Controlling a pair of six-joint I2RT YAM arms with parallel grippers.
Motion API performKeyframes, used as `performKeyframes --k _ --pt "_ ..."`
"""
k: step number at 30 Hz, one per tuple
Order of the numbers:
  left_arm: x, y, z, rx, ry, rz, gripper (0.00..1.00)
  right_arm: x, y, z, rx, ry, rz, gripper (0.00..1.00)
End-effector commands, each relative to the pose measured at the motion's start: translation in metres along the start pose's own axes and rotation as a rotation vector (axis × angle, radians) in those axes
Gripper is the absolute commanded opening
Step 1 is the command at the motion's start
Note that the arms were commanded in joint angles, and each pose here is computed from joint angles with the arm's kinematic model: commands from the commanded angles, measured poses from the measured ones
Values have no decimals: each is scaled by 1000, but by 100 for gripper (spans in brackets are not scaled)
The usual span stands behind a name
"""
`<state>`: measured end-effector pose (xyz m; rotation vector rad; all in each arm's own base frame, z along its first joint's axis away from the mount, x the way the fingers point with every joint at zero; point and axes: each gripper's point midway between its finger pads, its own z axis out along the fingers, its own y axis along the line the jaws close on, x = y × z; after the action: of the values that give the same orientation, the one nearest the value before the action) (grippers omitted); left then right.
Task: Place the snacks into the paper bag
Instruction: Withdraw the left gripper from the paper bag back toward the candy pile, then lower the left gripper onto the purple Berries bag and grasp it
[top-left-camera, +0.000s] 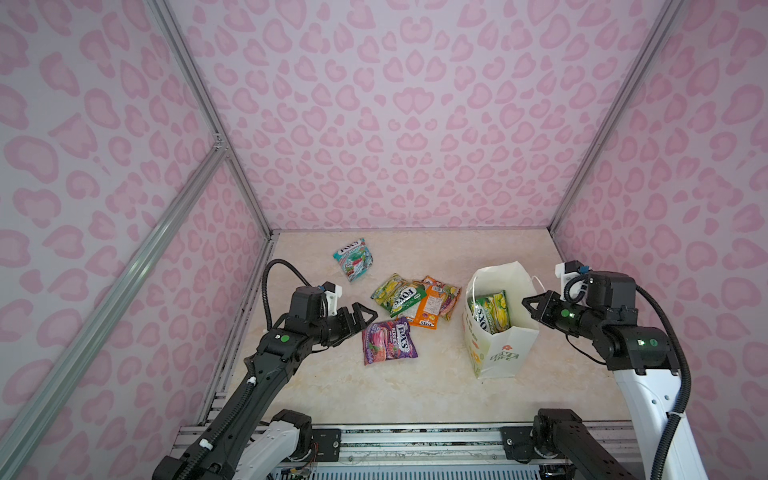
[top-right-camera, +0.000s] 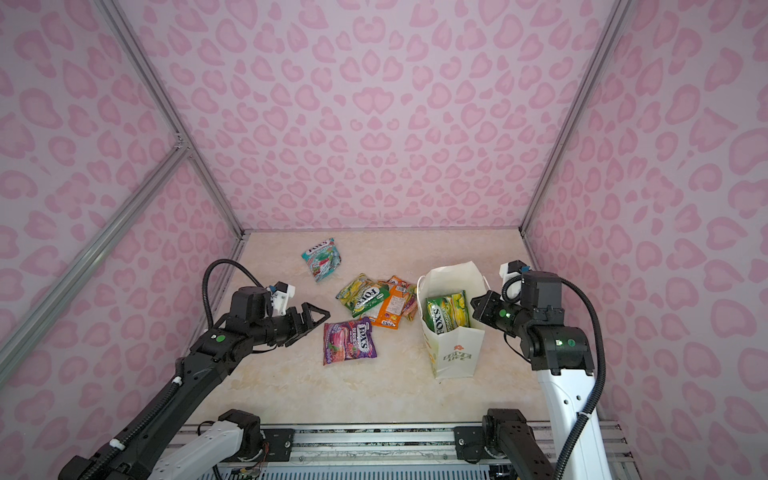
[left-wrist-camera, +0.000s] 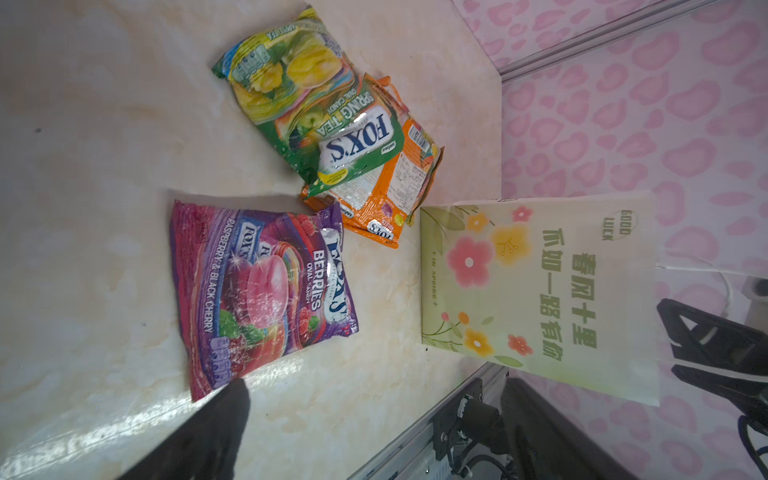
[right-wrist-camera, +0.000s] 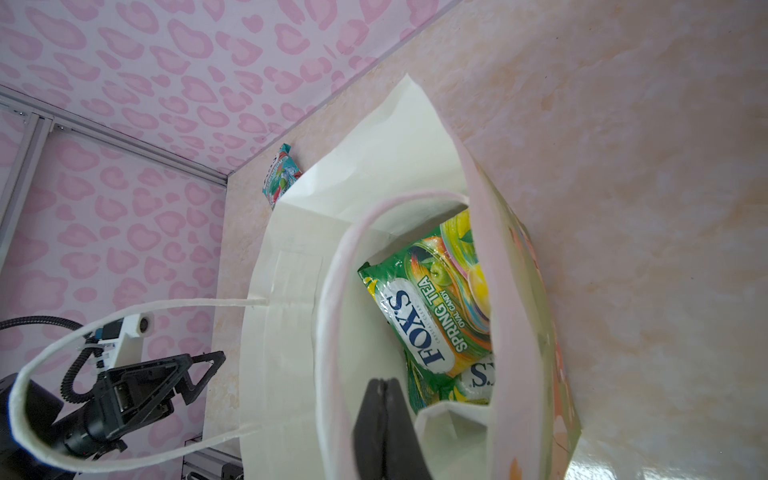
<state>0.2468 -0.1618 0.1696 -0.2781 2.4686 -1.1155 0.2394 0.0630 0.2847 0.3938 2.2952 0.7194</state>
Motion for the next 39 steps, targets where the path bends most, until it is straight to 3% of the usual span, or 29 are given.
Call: performKeyframes --k 1,22,33,39 --pt "-2 5 12 36 2 30 97 -6 0 -1 4 -30 -17 0" --pt "27 87 78 -97 145 -53 97 -7 -6 -6 48 -46 -56 0" --pt "56 85 101 -4 263 -114 97 -7 -5 -5 38 -44 -50 0" --pt "41 66 117 78 199 -179 97 -5 -3 0 22 -30 -37 0"
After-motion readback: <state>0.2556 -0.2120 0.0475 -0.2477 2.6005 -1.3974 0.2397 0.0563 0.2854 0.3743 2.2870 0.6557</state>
